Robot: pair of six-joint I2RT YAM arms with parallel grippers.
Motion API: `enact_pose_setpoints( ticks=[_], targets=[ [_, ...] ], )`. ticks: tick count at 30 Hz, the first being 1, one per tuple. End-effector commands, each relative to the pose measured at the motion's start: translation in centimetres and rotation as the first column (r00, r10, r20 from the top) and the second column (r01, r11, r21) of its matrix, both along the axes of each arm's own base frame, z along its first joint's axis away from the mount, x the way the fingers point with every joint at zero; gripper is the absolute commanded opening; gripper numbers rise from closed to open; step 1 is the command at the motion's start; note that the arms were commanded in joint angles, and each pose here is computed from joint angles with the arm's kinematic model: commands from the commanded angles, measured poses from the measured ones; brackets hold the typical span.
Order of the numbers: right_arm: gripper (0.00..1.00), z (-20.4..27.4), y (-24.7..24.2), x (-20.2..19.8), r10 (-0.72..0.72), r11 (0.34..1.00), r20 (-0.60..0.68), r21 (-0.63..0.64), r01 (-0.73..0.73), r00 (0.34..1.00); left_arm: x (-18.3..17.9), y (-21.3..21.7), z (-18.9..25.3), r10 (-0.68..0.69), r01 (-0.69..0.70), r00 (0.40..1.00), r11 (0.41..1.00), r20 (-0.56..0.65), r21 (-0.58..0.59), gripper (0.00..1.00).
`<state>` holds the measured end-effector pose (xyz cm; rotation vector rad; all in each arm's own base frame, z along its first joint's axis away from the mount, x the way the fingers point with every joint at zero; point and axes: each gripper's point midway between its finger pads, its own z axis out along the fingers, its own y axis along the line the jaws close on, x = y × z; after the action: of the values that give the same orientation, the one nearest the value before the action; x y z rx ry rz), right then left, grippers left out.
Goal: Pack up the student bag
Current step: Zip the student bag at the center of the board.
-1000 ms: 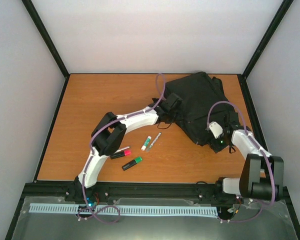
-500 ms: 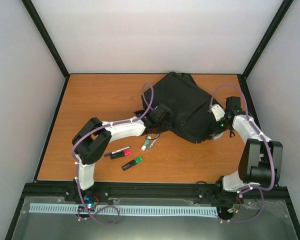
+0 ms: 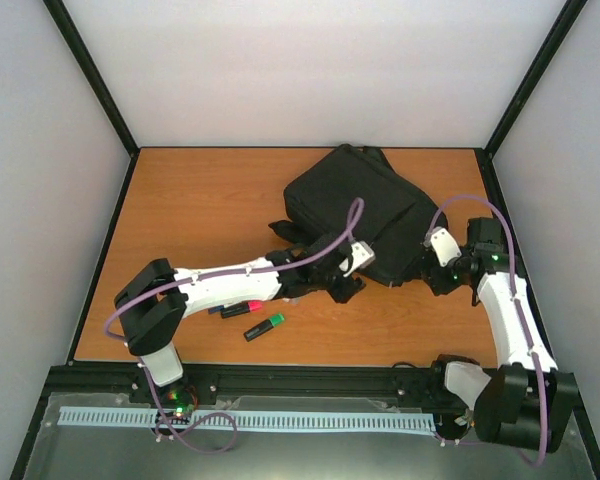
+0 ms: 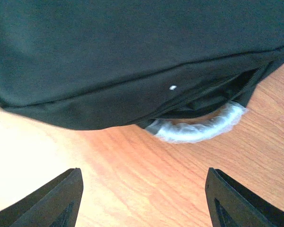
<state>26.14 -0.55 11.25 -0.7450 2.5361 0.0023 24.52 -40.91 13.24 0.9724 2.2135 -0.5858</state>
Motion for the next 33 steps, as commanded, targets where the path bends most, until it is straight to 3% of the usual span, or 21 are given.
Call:
enact_pose_setpoints(
  ticks=[1,5,14,21,26,33],
  targets=[
    [0.73,1.1,2.5,-2.8,0.074,0.991,-0.013,0.114,-0.072,0.997,-1.4,-3.3,2.5,-0.342,0.339,0.914,0.939,0.219,0.049,0.6],
    [0.73,1.3,2.5,-3.7,0.078,0.992,-0.006,0.1,-0.077,0.997,-1.4,-5.0,2.3,-0.43,0.422,0.85,0.901,0.305,0.096,0.67],
    [0.73,0.9,1.8,-3.9,0.059,0.994,-0.028,0.099,-0.056,0.998,-0.5,-7.5,1.9,-0.493,0.453,0.747,0.869,0.446,0.201,0.63],
    [0.73,0.5,0.5,-3.6,0.036,0.995,-0.041,0.09,-0.032,0.998,-0.9,-8.6,0.7,-0.572,0.515,0.68,0.818,0.459,0.257,0.64],
    [0.73,0.7,-0.7,-2.9,0.009,0.995,-0.042,0.095,-0.005,0.999,-0.2,-8.6,-1.1,-0.597,0.487,0.648,0.802,0.472,0.346,0.62],
    [0.72,0.3,-1.5,-2.8,-0.002,0.993,-0.06,0.12,0.009,0.998,3.2,-9.3,-2.5,-0.554,0.352,0.616,0.83,0.561,0.433,0.58]
  ],
)
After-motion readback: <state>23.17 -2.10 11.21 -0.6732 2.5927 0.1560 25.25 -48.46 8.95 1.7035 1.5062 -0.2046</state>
